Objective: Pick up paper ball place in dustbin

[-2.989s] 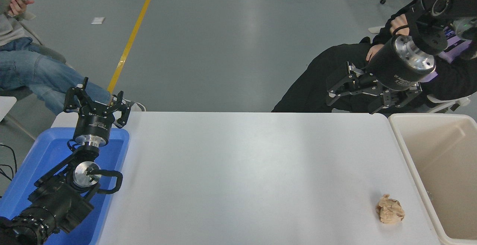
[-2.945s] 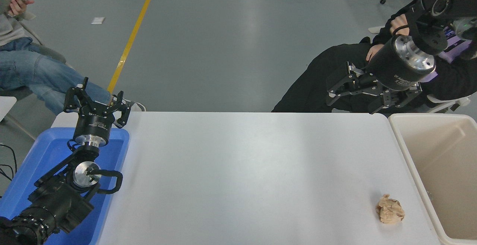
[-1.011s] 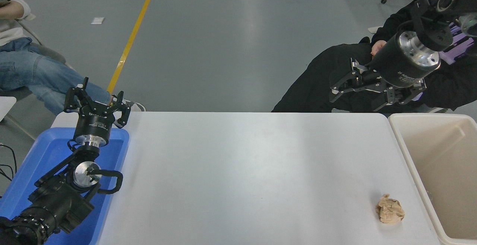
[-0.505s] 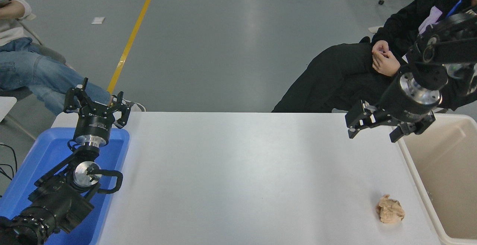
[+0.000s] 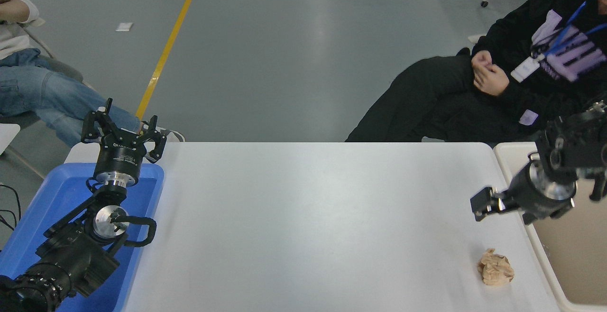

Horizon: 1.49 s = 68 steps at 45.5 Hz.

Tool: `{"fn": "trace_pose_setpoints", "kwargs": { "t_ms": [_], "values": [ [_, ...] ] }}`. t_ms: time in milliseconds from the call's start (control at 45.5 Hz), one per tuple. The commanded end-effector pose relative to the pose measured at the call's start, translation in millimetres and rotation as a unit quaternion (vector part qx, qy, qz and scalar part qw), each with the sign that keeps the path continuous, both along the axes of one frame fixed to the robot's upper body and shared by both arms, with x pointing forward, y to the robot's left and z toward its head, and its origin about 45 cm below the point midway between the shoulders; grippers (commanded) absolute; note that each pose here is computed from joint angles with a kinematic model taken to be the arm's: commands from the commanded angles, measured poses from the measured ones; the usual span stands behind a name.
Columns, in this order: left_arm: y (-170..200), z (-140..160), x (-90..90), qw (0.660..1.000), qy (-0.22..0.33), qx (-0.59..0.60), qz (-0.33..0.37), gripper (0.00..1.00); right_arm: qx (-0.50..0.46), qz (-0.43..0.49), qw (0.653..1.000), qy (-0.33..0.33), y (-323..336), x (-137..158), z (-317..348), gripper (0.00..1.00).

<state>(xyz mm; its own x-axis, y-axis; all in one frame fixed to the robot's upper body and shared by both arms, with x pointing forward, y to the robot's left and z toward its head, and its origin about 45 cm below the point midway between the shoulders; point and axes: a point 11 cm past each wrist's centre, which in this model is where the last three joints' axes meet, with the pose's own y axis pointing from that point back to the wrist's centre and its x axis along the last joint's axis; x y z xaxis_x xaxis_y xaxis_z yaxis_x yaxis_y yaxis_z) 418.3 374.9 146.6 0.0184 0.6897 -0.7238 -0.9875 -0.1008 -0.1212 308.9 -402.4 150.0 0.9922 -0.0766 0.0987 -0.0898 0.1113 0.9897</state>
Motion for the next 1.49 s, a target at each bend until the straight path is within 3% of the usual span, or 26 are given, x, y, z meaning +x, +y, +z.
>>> {"fn": "trace_pose_setpoints", "kwargs": {
  "t_ms": [0,527,879,967,1055,1187,1253,1473],
  "values": [
    [0,0,0.1,1.000,0.000,0.000,0.000,0.99,-0.006,-0.002,1.000,-0.018,-17,-25,-46,1.00],
    [0,0,0.1,1.000,0.000,0.000,-0.001,0.99,0.001,-0.021,1.000,-0.013,-21,-42,-75,1.00],
    [0,0,0.1,1.000,0.000,0.000,0.000,0.99,0.026,-0.054,0.998,-0.023,-8,-38,-82,0.98],
    [0,0,0.1,1.000,0.000,0.000,-0.001,0.99,0.027,-0.055,0.998,-0.023,-8,-39,-82,0.87],
    [0,0,0.1,1.000,0.000,0.000,-0.001,0.99,0.031,-0.064,0.997,-0.023,-7,-40,-83,0.68],
    [0,0,0.1,1.000,0.000,0.000,-0.001,0.99,0.033,-0.075,0.996,-0.017,-8,-43,-83,0.18],
    [0,0,0.1,1.000,0.000,0.000,-0.001,0.99,0.031,-0.078,0.996,-0.016,-10,-44,-82,0.00],
    [0,0,0.1,1.000,0.000,0.000,-0.001,0.99,0.033,-0.109,0.993,-0.022,-18,-43,-78,0.00]
  ]
}}
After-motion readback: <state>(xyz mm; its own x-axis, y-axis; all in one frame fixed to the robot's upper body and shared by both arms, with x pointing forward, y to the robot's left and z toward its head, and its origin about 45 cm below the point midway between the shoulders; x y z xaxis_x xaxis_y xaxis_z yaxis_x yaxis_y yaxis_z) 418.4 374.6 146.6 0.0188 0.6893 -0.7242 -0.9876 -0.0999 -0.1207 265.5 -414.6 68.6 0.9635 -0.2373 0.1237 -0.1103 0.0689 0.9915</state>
